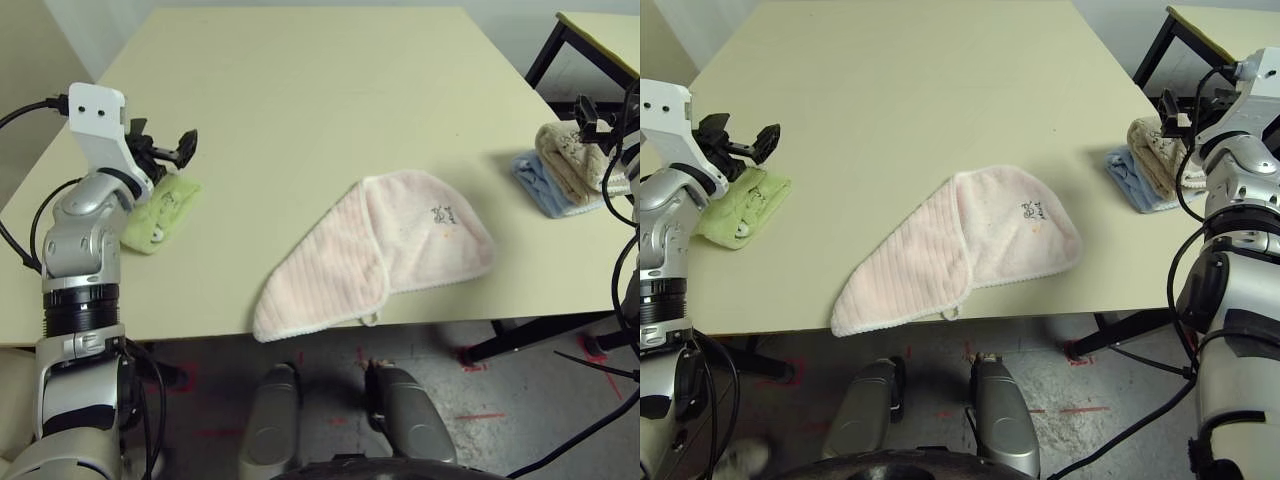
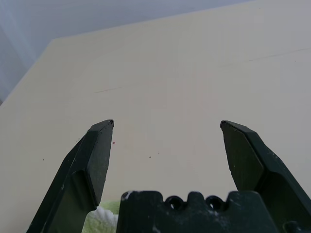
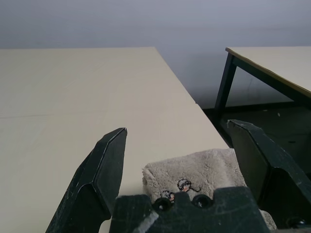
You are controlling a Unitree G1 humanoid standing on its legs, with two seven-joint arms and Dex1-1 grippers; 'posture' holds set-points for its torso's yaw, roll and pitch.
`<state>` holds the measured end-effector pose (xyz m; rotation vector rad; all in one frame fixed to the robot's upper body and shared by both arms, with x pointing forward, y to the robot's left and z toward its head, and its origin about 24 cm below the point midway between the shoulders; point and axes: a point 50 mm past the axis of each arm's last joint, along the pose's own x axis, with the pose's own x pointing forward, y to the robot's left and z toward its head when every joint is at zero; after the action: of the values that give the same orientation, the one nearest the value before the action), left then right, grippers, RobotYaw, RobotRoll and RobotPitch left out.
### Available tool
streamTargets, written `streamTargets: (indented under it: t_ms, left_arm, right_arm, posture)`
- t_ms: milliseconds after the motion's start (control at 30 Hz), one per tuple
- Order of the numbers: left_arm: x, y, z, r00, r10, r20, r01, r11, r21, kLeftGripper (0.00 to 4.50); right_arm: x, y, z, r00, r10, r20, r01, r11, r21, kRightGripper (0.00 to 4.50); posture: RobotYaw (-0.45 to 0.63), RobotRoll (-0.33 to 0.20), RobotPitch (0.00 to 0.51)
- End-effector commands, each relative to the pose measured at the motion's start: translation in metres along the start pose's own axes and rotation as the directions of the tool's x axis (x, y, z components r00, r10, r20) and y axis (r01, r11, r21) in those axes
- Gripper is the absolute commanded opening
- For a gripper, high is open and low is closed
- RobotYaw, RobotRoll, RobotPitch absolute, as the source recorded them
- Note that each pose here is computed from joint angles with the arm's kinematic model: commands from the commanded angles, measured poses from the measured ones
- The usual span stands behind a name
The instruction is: Fold the towel and set it aside.
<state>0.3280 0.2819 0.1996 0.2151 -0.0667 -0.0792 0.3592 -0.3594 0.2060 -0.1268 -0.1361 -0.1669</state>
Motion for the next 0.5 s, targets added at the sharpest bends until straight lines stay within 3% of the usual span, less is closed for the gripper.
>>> streamTargets:
  t_ms: [33,233,333,500]
  left_arm:
    - [0.001,0.0,0.0,1.0,-0.003,-0.002,0.003,1.0,0.003,4.5]
    - [-0.002,-0.006,0.001,1.0,-0.03,0.002,0.03,0.999,-0.011,4.5]
    - [-0.004,-0.006,0.009,0.997,-0.078,0.01,0.078,0.997,-0.011,4.5]
    - [-0.006,-0.022,0.026,0.974,-0.22,0.045,0.222,0.974,-0.049,4.5]
  right_arm:
    - [-0.001,-0.001,-0.006,1.0,-0.004,-0.023,0.004,1.0,0.011,4.47]
    - [-0.001,0.002,-0.006,1.0,0.016,-0.025,-0.016,1.0,0.01,4.47]
    - [0.003,0.009,-0.002,0.997,0.069,-0.037,-0.069,0.998,0.009,4.47]
    - [0.01,0.022,0.008,0.982,0.182,-0.052,-0.183,0.983,-0.019,4.47]
  posture:
    - [0.11,0.0,0.099]
    - [0.12,0.0,0.096]
    - [0.13,0.0,0.102]
    - [0.12,0.0,0.108]
